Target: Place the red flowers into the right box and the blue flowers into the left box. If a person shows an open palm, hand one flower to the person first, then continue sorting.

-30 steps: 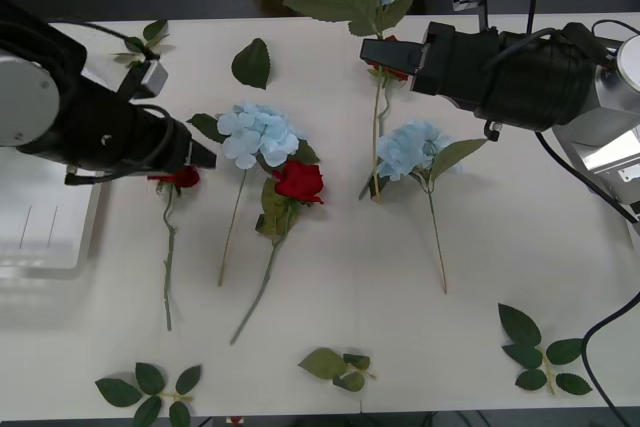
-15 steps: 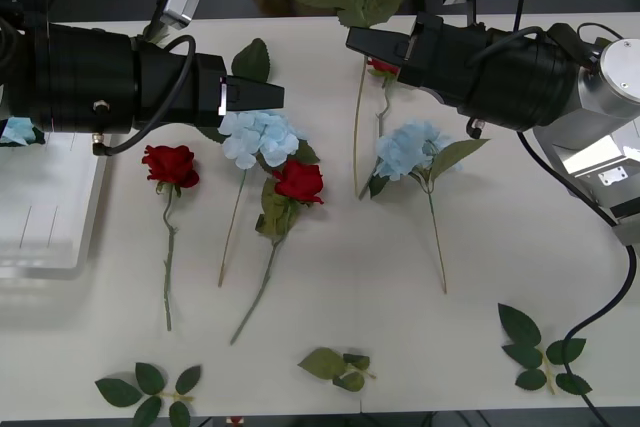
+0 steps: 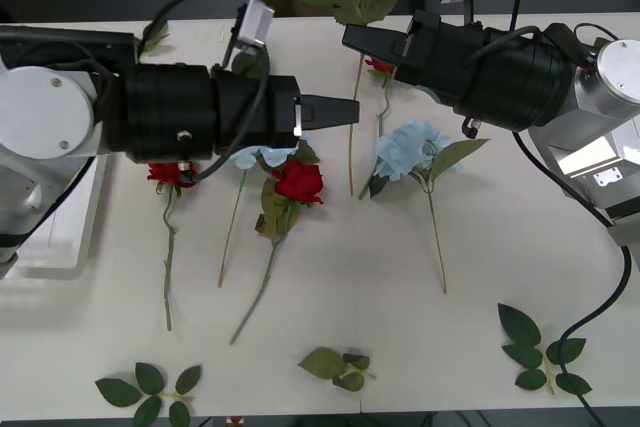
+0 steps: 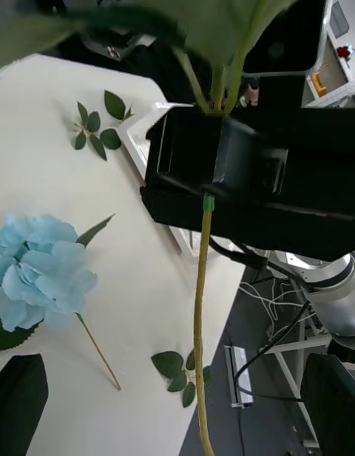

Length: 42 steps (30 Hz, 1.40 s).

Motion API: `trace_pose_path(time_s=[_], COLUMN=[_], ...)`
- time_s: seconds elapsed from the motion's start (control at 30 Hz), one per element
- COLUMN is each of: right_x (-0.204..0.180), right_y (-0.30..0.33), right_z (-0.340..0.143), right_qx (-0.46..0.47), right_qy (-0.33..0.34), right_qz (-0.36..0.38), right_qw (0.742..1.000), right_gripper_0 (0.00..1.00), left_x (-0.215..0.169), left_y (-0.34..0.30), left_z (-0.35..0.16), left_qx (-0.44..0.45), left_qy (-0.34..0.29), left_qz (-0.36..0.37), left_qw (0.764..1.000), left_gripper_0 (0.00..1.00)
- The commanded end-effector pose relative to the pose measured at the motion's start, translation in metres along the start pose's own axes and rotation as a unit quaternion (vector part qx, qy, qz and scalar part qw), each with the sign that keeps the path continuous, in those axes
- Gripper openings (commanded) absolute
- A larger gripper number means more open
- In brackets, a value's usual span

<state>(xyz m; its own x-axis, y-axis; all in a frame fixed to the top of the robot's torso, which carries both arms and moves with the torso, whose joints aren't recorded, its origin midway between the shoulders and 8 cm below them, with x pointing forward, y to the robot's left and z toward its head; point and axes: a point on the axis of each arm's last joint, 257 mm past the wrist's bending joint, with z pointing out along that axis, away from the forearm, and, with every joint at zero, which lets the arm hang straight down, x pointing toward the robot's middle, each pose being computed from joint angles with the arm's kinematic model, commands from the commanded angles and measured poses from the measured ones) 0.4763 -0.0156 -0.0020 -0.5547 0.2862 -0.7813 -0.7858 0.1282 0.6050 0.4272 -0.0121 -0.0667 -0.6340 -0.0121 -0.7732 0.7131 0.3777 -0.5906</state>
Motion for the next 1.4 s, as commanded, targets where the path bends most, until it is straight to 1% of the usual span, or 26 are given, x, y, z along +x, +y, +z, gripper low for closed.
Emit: trace_pose_path(time_s=[0.03,0.27,0.37,0.4,0.43,0.47,0.83,0.87,0.9,0.93,1.03,1.07,1.1,1.13,1.33,1.4], right_x=[-0.002,-0.002,-0.003,-0.002,-0.003,-0.003,-0.004,-0.004,-0.005,-0.004,-0.004,-0.003,-0.004,-0.005,-0.011,-0.022], right_y=[0.023,0.022,0.021,0.022,0.021,0.021,0.020,0.019,0.019,0.018,0.017,0.015,0.013,0.011,-0.003,-0.015], right_z=[0.011,0.011,0.010,0.011,0.010,0.011,0.011,0.010,0.010,0.009,0.007,0.006,0.004,0.000,-0.027,-0.048], right_qx=[-0.027,-0.025,-0.024,-0.025,-0.024,-0.024,-0.022,-0.021,-0.020,-0.019,-0.018,-0.017,-0.013,-0.010,0.015,0.037], right_qy=[-0.007,-0.009,-0.010,-0.009,-0.010,-0.011,-0.013,-0.014,-0.016,-0.017,-0.019,-0.018,-0.020,-0.020,-0.027,-0.046], right_qz=[-0.019,-0.021,-0.021,-0.022,-0.023,-0.023,-0.024,-0.024,-0.024,-0.024,-0.024,-0.024,-0.024,-0.027,-0.033,-0.030], right_qw=[0.999,0.999,0.999,0.999,0.999,0.999,0.999,0.999,0.999,0.999,0.999,0.999,0.999,0.999,0.999,0.998], right_gripper_0=[0.00,0.00,0.00,0.00,0.00,0.00,0.00,0.08,0.26,0.41,0.78,0.81,0.88,0.91,0.92,0.92], left_x=[-0.006,-0.014,-0.018,-0.018,-0.018,-0.018,-0.017,-0.017,-0.017,-0.017,-0.017,-0.017,-0.018,-0.018,-0.019,-0.018], left_y=[-0.014,-0.024,-0.026,-0.027,-0.027,-0.028,-0.032,-0.031,-0.032,-0.032,-0.032,-0.032,-0.032,-0.032,-0.032,-0.032], left_z=[0.026,0.050,0.053,0.054,0.054,0.053,0.053,0.053,0.053,0.053,0.053,0.053,0.053,0.053,0.052,0.052], left_qx=[0.019,0.035,0.038,0.040,0.040,0.040,0.049,0.049,0.050,0.050,0.050,0.050,0.050,0.050,0.051,0.051], left_qy=[0.010,0.009,0.007,0.008,0.008,0.007,0.006,0.007,0.006,0.006,0.006,0.006,0.006,0.004,0.003,0.004], left_qz=[0.029,0.025,0.025,0.024,0.023,0.024,0.024,0.024,0.024,0.024,0.026,0.026,0.027,0.027,0.029,0.028], left_qw=[0.999,0.999,0.999,0.999,0.999,0.999,0.998,0.998,0.998,0.998,0.998,0.998,0.998,0.998,0.998,0.998], left_gripper_0=[1.00,1.00,1.00,0.76,0.42,0.00,0.00,0.00,0.00,0.00,0.00,0.00,0.00,0.00,0.00,0.00])
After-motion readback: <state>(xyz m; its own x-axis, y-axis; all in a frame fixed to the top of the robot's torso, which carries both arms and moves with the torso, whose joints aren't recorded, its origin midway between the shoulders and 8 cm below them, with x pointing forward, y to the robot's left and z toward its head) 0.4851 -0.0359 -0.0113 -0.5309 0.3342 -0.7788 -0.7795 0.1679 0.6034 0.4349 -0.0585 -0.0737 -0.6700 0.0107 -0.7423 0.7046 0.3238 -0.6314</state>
